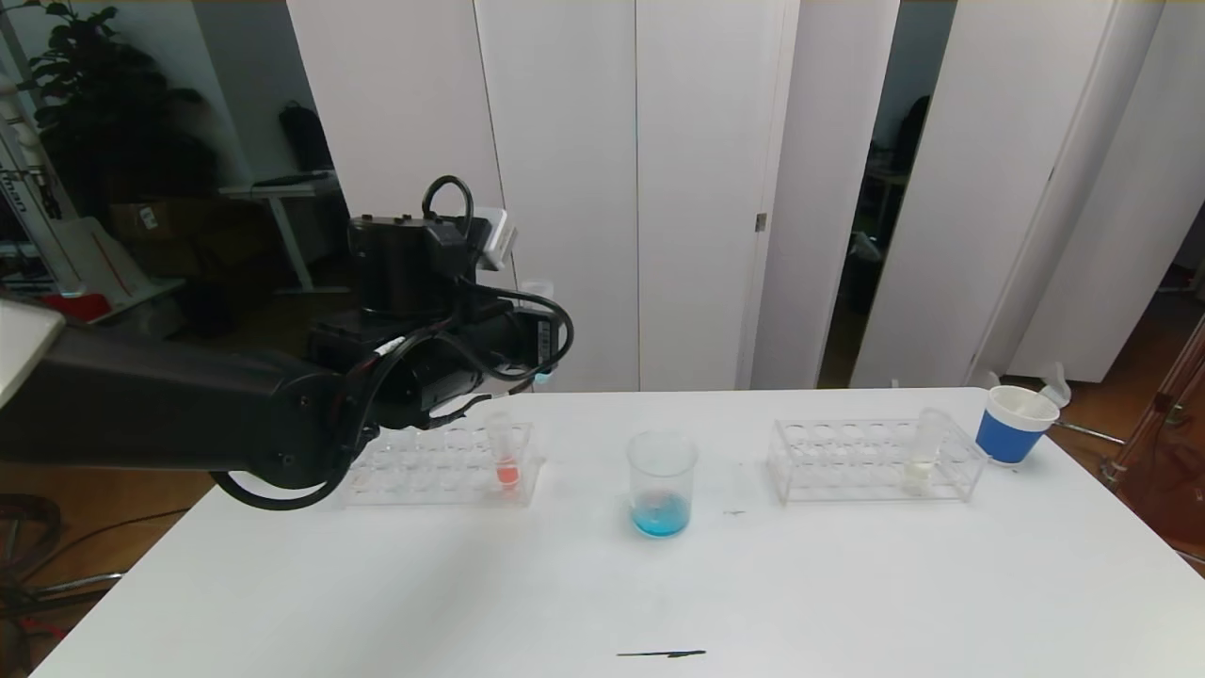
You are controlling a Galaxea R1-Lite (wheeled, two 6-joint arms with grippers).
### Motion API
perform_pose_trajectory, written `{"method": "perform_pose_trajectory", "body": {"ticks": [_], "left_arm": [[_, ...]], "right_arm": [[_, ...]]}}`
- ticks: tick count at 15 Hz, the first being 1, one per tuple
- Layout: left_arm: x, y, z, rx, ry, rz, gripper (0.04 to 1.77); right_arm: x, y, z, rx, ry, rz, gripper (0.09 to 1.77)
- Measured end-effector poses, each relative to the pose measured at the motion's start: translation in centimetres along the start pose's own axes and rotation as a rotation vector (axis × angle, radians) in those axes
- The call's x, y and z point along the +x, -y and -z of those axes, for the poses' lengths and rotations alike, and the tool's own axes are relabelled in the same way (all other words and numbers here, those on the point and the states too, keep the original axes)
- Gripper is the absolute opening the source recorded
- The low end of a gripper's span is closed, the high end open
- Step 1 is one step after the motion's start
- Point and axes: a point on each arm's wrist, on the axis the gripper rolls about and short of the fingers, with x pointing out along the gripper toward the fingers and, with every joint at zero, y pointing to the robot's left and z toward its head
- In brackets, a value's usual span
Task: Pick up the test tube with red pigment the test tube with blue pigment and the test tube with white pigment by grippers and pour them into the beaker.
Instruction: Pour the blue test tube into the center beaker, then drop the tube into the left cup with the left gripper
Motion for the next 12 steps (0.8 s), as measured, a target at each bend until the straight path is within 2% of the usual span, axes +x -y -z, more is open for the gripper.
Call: {"method": "perform_pose_trajectory", "body": {"ticks": [3, 5, 8, 10, 12], "left_arm": [[-0.7, -0.4, -0.8, -0.027, 0.034, -0.141, 0.58], [-0.7, -1.6, -0.8, -0.027, 0.050, -0.254, 0.58], [-0.3, -4.7, -1.4, -0.049, 0.148, -0.413, 0.58], [-0.2, -7.5, -1.7, -0.012, 0.234, -0.514, 0.58], [-0.3, -10.9, -1.5, 0.056, 0.285, -0.629, 0.58]], "right_arm": [[0.0, 0.0, 0.0, 0.000, 0.000, 0.000, 1.75], [0.0, 0.0, 0.0, 0.000, 0.000, 0.000, 1.75], [0.0, 0.0, 0.0, 0.000, 0.000, -0.001, 1.75], [0.0, 0.0, 0.0, 0.000, 0.000, 0.000, 1.75], [0.0, 0.0, 0.0, 0.000, 0.000, 0.000, 1.75]]}}
